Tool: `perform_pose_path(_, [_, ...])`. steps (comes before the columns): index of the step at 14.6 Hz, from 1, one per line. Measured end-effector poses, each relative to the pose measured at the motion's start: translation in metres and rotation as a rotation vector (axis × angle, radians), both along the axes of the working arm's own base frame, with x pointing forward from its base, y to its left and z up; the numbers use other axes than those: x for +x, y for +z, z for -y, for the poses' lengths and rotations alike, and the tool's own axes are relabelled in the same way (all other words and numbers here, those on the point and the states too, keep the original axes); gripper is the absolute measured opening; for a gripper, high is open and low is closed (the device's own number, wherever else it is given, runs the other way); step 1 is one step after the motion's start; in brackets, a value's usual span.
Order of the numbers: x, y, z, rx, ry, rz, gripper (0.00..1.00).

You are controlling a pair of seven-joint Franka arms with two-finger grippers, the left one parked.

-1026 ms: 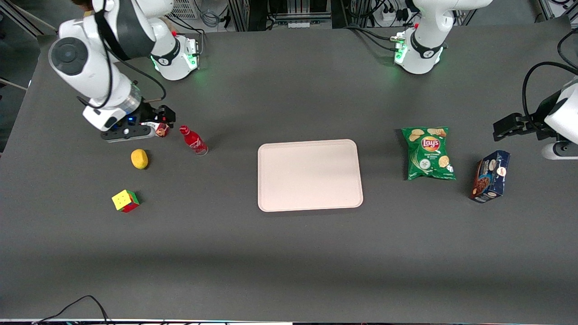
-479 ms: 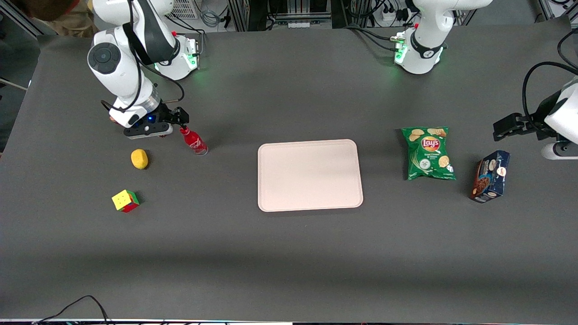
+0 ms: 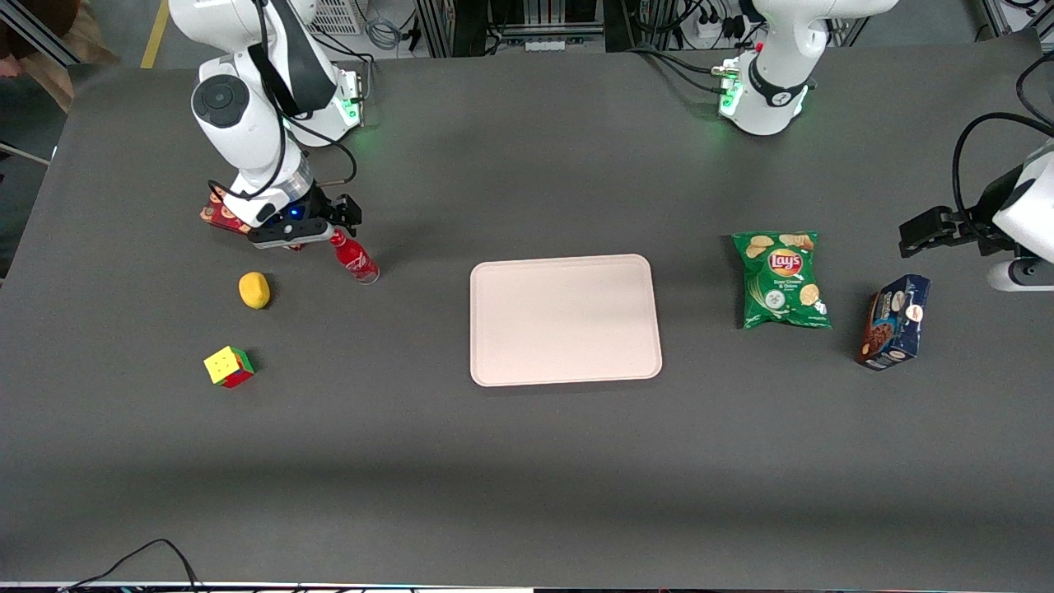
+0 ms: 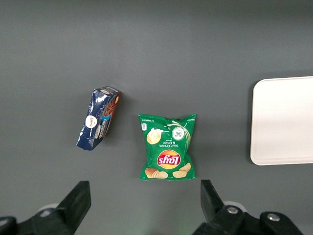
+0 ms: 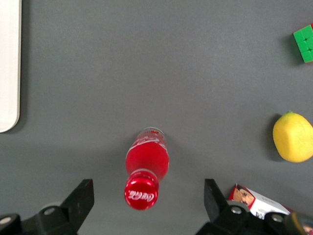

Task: Place coke bottle on tray
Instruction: 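Close the right gripper around the neck of the red Coca-Cola bottle, then lift the bottle and carry it over the white tray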

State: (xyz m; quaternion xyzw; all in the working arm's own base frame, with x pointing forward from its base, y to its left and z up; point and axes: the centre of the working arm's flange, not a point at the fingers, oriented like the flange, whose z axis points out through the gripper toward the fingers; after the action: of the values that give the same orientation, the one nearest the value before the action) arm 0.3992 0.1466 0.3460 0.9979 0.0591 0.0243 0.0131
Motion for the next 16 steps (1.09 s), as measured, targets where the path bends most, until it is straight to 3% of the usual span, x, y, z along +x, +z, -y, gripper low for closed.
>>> perform_pose_path(3, [-0.007, -0.018, 0.003, 0.009, 0.0, 0.019, 1.0])
perform_pose_path(10, [-0.012, -0.031, 0.005, 0.008, 0.0, 0.008, 1.0])
perform_pose_path(12, [-0.011, -0.031, 0.004, 0.009, 0.003, 0.015, 0.96])
perform_pose_path(14, [-0.011, -0.031, 0.002, 0.012, 0.006, 0.021, 0.83])
perform_pose_path(16, [-0.01, -0.033, 0.001, 0.015, 0.008, 0.027, 0.78])
